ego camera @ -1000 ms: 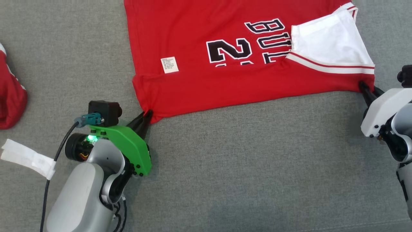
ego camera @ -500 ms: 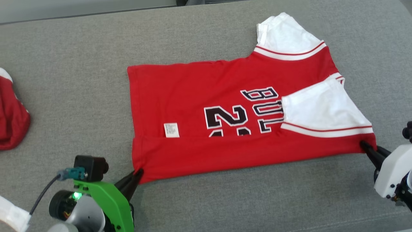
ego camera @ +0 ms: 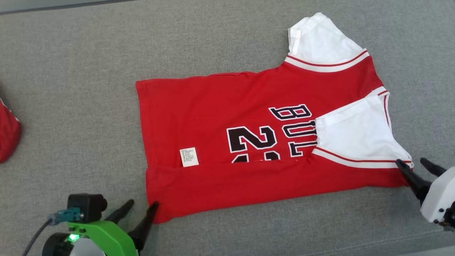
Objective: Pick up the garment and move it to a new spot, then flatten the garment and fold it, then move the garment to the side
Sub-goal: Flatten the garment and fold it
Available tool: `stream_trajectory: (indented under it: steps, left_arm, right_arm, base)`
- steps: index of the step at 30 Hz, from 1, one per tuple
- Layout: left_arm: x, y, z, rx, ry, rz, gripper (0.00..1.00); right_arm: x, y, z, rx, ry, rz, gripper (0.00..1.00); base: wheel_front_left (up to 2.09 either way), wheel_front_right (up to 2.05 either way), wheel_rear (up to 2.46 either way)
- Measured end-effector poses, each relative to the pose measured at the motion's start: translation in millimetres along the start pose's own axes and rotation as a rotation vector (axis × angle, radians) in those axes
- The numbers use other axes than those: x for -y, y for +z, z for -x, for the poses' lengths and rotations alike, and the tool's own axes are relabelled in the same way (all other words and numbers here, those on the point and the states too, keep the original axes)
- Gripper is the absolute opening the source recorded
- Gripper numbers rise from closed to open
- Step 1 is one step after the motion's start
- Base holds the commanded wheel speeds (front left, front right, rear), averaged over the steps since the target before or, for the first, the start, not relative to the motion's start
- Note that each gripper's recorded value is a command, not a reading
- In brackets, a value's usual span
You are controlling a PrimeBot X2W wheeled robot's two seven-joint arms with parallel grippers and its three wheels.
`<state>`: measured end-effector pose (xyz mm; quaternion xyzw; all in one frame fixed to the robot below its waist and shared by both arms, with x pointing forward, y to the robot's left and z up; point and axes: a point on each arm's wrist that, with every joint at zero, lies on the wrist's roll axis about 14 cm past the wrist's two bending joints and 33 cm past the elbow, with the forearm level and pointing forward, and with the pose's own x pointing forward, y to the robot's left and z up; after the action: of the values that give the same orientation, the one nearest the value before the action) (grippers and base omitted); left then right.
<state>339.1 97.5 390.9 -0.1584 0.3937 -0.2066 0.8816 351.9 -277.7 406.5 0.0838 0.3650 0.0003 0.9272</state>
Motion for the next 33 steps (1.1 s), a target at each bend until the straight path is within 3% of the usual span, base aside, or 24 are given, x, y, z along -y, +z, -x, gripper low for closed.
stream_trajectory:
  steps: [8,16,26,33]
  left_arm:
    - [-19,83,-16,0.141,0.041,-0.152,1.00]
    - [-25,124,-81,0.091,0.029,-0.205,1.00]
    - [-46,134,-128,0.042,0.078,-0.204,1.00]
    - [-52,129,-135,0.036,0.072,-0.199,1.00]
  right_arm:
    - [-5,94,-19,0.163,0.022,0.122,1.00]
    - [-40,172,-103,0.248,0.015,0.182,1.00]
    - [-63,174,-195,0.162,-0.012,0.227,1.00]
    - [-87,158,-228,0.129,0.044,0.218,1.00]
  base:
    - [0.00,0.00,0.00]
    - [0.00,0.00,0.00]
    - [0.00,0.00,0.00]
    - [0.00,0.00,0.00]
